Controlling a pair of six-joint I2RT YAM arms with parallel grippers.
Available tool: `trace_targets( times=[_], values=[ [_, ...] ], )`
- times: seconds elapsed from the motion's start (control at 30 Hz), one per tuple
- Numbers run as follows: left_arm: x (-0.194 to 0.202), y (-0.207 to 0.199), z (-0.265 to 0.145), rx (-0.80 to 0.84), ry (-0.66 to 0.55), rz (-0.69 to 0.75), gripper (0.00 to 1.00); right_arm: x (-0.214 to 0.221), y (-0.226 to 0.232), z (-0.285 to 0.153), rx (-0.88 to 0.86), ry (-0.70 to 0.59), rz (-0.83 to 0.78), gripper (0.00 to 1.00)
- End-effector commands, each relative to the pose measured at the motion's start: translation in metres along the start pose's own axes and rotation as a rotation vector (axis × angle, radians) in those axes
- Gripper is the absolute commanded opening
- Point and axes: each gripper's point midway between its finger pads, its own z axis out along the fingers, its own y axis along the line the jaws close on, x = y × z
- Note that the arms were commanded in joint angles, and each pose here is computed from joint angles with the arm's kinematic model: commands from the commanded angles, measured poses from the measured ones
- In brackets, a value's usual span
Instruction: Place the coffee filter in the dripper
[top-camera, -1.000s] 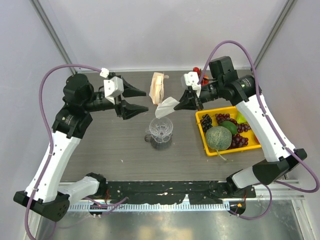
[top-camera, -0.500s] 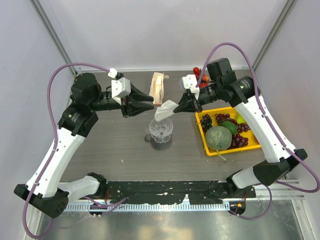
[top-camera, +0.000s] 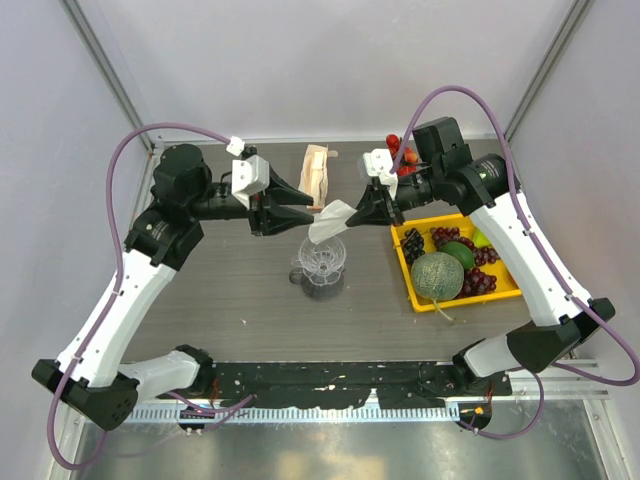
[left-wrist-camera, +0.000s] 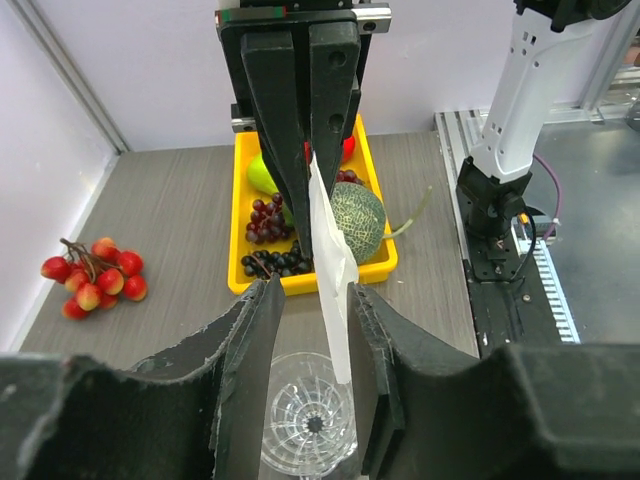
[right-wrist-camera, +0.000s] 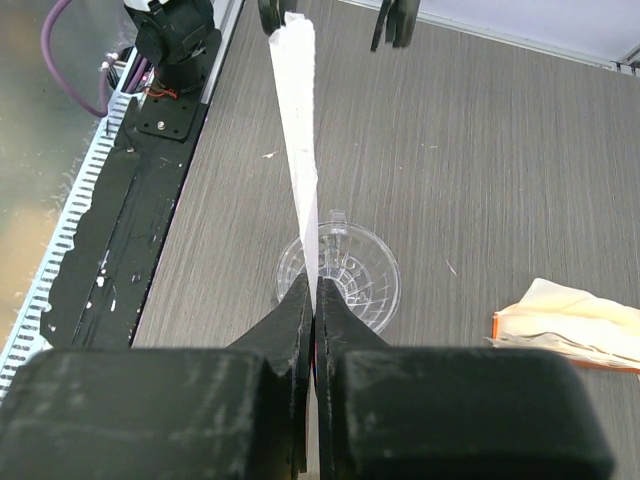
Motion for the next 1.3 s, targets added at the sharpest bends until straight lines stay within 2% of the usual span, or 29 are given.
trace_targets(
  times=[0.0, 0.27, 0.9, 1.27],
  values=[
    [-0.018, 0.002, 0.003, 0.004, -0.031, 0.036, 0.39, -0.019, 0.005, -0.004, 0.006, -0.04, -0.05, 0.05],
    [-0.017, 0.005, 0.005, -0.008, -0.029, 0.035, 0.35, -0.018, 0.01, -0.005, 0.003, -0.038, -0.064, 0.05],
    [-0.026, 0.003, -0.002, -0.035, -0.047, 0.11, 0.35, -0.016, 0.013, -0.005, -0.006, -0.028, -0.063, 0.05],
    [-0.02, 0.004, 0.003, -0.013, -0.032, 0.077, 0.36, -0.021, 0.013, -0.002, -0.011, -0.042, -0.068, 0.05]
  ],
)
